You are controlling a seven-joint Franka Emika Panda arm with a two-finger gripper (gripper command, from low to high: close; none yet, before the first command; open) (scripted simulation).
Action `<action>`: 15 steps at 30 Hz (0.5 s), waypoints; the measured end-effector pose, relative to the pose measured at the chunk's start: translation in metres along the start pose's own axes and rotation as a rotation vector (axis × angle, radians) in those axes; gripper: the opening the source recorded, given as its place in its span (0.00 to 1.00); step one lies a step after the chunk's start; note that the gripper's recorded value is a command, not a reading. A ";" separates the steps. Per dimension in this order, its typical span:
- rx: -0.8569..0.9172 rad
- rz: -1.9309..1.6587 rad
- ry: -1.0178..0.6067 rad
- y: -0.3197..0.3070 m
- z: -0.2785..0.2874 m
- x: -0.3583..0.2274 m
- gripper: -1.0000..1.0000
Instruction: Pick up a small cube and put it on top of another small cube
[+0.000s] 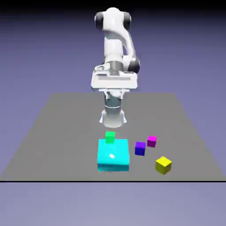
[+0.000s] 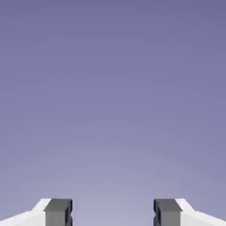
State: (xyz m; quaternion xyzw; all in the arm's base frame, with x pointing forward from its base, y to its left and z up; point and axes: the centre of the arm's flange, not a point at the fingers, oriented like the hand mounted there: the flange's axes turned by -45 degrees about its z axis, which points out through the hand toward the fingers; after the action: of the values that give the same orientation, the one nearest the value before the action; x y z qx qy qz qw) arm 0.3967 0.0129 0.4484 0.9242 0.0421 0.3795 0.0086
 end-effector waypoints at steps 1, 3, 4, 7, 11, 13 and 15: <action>0.008 -0.026 -0.015 -0.007 0.010 -0.001 0.50; 0.027 -0.076 -0.044 -0.021 0.031 -0.005 0.50; 0.037 -0.101 -0.058 -0.029 0.041 -0.007 0.50; 0.073 -0.172 -0.100 -0.052 0.071 -0.017 0.50; 0.130 -0.261 -0.153 -0.085 0.110 -0.036 0.50; 0.169 -0.309 -0.177 -0.106 0.127 -0.049 0.50; 0.195 -0.336 -0.203 -0.117 0.145 -0.062 0.50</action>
State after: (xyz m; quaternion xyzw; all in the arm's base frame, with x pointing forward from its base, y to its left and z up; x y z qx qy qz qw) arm 0.4466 0.1269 0.2961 0.9341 0.2310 0.2717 -0.0136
